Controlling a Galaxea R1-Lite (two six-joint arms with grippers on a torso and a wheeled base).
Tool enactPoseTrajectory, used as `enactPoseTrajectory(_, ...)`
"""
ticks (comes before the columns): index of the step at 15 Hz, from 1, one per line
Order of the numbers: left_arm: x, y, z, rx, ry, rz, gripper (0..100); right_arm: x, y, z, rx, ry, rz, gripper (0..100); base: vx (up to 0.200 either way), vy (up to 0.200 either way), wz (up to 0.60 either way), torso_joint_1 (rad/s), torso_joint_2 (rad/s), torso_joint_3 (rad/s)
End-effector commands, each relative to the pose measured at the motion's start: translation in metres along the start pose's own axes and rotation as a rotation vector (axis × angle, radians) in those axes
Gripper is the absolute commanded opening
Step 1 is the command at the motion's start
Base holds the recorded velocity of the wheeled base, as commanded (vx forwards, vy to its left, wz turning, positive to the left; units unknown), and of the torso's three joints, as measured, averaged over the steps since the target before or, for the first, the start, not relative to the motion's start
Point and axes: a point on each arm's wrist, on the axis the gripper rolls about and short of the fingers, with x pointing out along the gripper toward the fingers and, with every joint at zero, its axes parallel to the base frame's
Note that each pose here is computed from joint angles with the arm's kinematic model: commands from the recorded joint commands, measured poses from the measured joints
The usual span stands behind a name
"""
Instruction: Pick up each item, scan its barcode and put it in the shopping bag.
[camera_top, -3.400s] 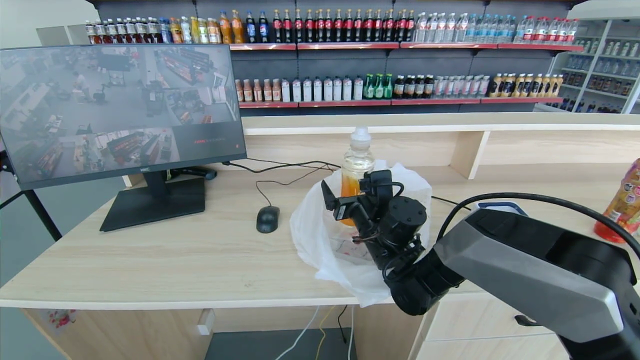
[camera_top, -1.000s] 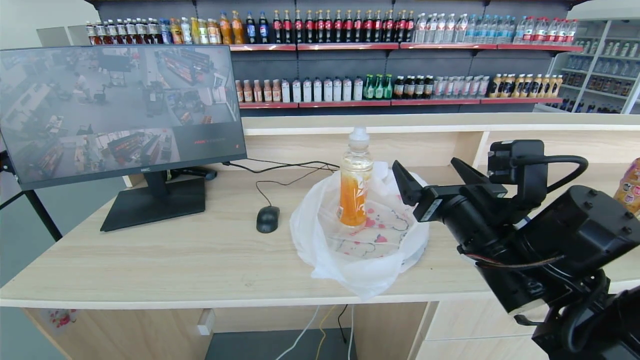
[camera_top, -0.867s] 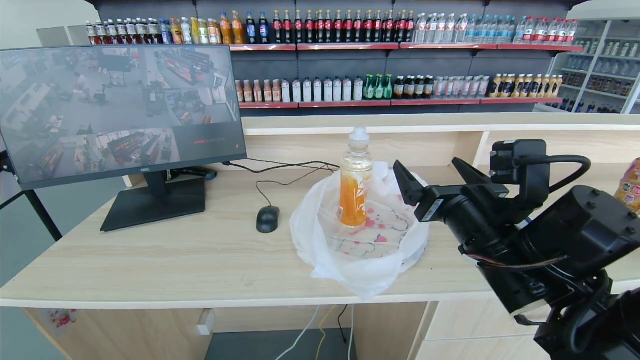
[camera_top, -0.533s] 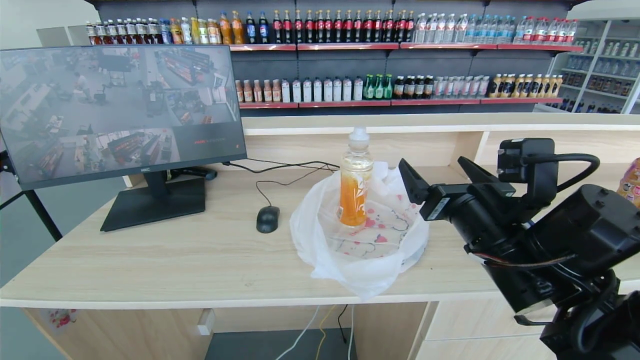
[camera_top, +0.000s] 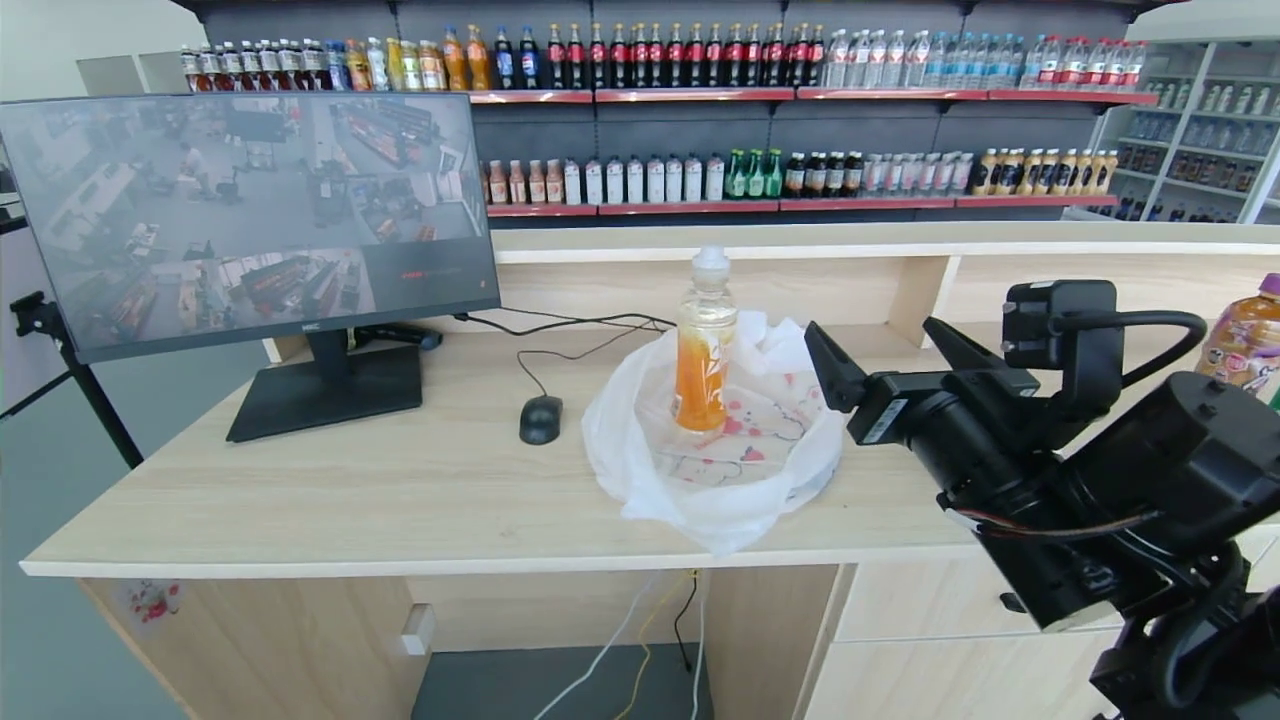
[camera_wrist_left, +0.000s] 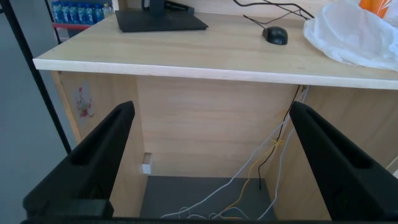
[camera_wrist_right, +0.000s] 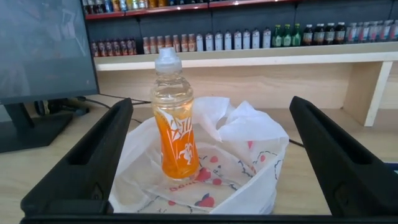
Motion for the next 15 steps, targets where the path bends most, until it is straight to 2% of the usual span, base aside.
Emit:
enactPoseTrajectory(1, -0.0001, 0.0000, 0.0001, 0.000, -0.001, 0.000, 100, 0.0003, 0.0000, -0.0020, -0.002, 0.004, -0.001, 100, 0.000, -0.200, 0.00, 0.017, 0.00, -0.002)
enactPoseTrajectory(15, -0.0001, 0.0000, 0.0001, -0.002, -0.001, 0.000, 100, 0.0005, -0.0018, -0.0013, -0.003, 0.002, -0.007, 100, 0.000, -0.200, 0.00, 0.005, 0.00, 0.003)
